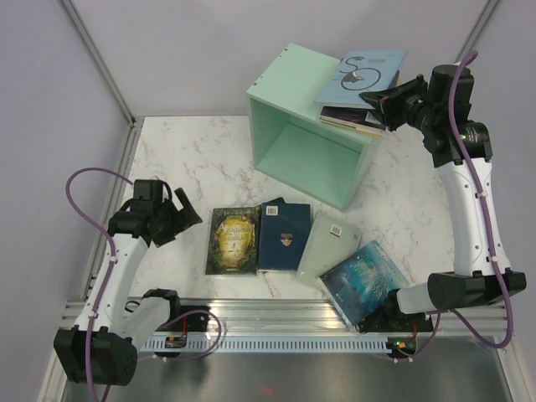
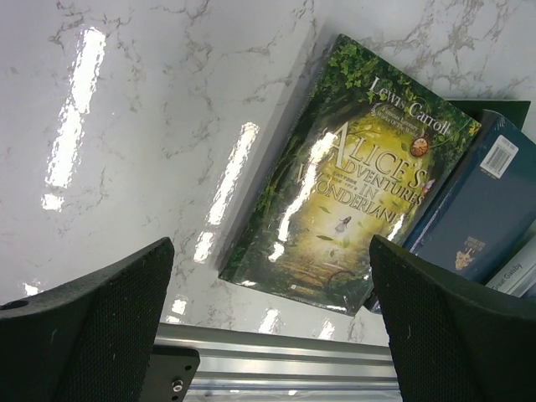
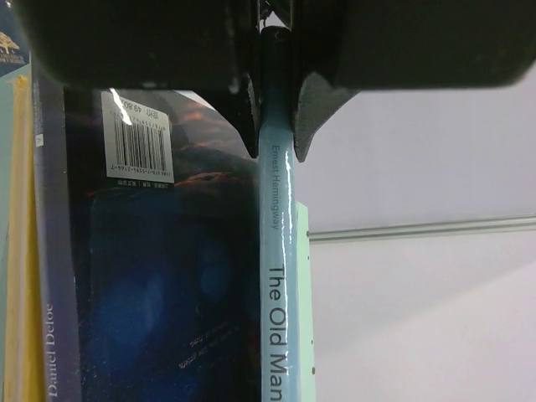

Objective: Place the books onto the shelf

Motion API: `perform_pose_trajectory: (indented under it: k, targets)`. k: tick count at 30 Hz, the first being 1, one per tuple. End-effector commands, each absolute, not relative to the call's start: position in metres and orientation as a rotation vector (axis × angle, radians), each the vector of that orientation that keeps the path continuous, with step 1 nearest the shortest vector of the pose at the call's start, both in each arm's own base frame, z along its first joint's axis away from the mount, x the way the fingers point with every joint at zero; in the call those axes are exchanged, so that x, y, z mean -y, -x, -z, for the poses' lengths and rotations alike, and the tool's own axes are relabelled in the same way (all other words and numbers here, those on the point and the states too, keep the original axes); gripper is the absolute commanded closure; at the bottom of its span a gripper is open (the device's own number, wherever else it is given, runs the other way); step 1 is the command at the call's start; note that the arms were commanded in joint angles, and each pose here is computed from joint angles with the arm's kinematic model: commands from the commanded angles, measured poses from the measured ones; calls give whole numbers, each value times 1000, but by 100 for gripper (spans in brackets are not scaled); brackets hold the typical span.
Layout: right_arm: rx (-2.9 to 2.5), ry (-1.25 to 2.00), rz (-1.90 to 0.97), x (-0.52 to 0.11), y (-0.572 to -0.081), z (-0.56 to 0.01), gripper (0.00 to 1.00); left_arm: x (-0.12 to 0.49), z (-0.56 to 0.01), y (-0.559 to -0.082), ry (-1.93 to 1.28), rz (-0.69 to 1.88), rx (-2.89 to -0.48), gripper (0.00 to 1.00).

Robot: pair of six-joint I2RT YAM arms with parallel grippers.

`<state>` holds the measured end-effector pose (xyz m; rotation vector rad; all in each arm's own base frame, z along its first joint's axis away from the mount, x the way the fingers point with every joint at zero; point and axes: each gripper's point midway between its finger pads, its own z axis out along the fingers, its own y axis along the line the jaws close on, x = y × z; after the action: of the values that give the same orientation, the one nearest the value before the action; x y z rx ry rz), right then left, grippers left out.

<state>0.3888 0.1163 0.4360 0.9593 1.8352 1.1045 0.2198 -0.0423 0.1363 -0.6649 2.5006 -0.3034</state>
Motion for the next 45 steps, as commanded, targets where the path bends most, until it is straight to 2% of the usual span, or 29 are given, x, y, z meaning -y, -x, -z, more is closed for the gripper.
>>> perform_pose_trajectory:
  k: [1, 5, 9, 13, 20, 45]
  targets:
    - [-1774, -874, -1173, -120, -383, -463, 100, 41, -141, -225, 606, 310, -2467, 0]
    - [-1811, -897, -1171, -116, -379, -450, 98, 41, -142, -225, 605, 311, -2458, 0]
    - [-1818, -908, -1155, -111, -377, -447, 82, 41, -142, -225, 604, 312, -2455, 0]
    - [-1815, -915, -1147, -106, -376, -448, 78, 41, -143, -226, 600, 315, -2449, 0]
    - [-1833, -928, -1136, -101, -372, -443, 58, 42, -142, -226, 597, 319, -2454, 0]
    - [-1896, -984, -1062, -61, -342, -424, 51, 42, -141, -227, 599, 316, -2458, 0]
